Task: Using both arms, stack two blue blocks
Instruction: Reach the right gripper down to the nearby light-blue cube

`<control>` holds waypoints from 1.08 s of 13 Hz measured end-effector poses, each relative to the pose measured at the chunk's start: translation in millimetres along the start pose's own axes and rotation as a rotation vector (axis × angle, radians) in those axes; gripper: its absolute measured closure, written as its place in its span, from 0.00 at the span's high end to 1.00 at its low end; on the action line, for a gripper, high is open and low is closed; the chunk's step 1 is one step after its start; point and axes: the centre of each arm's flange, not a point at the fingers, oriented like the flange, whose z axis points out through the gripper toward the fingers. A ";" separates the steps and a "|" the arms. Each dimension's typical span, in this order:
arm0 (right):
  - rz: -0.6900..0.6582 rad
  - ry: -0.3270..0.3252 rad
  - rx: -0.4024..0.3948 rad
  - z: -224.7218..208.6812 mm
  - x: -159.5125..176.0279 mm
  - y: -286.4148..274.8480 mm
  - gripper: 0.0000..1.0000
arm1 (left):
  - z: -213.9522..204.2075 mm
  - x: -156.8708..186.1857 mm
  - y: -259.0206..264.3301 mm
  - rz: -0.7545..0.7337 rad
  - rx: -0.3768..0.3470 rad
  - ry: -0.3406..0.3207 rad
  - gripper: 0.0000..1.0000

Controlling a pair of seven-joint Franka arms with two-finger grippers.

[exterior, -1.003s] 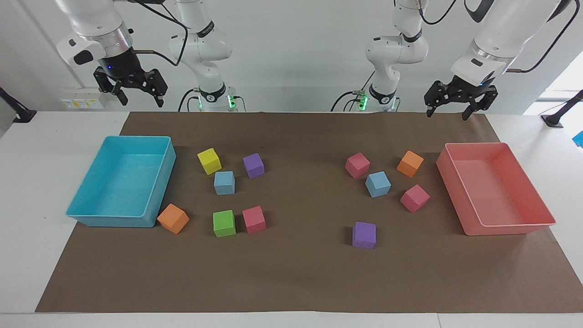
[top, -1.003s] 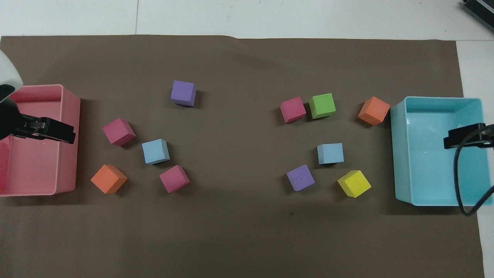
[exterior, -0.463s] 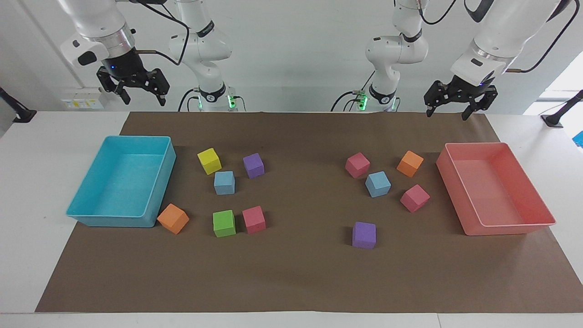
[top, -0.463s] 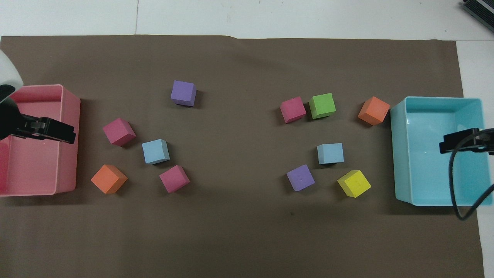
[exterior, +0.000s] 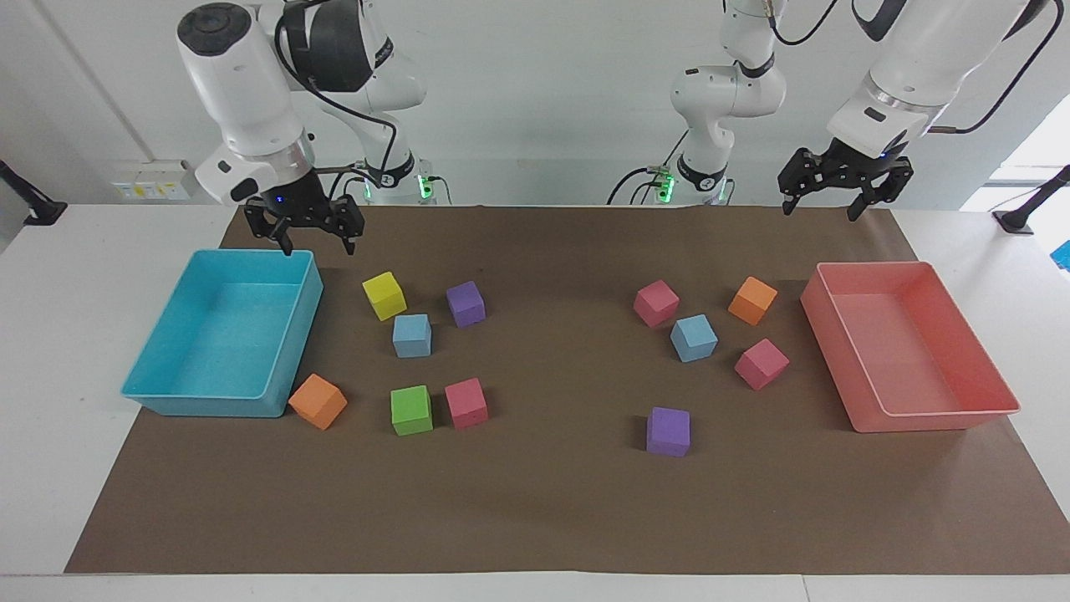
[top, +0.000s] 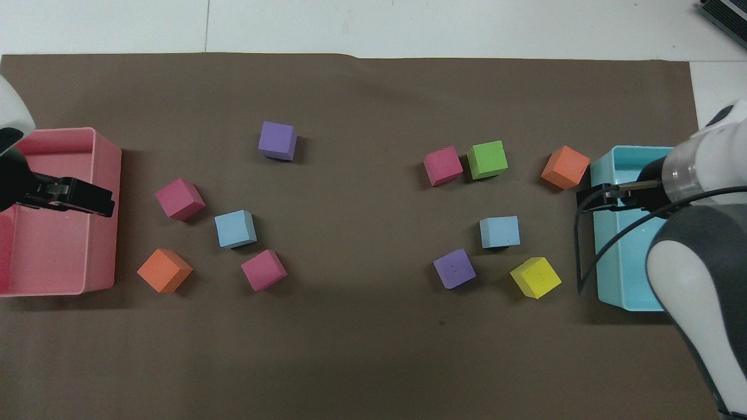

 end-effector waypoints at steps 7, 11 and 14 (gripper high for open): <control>0.043 0.009 -0.002 119.8 11.1 -54.9 1.00 | -0.1 -0.6 -10.8 -0.020 -0.001 0.000 1.00; 0.021 0.018 0.003 157.6 0.3 -66.0 1.00 | -0.1 -1.0 -17.0 -0.032 -0.002 0.000 1.00; -0.022 0.038 0.019 181.0 -6.4 -84.4 1.00 | -0.1 -1.0 -17.0 -0.032 -0.001 0.000 1.00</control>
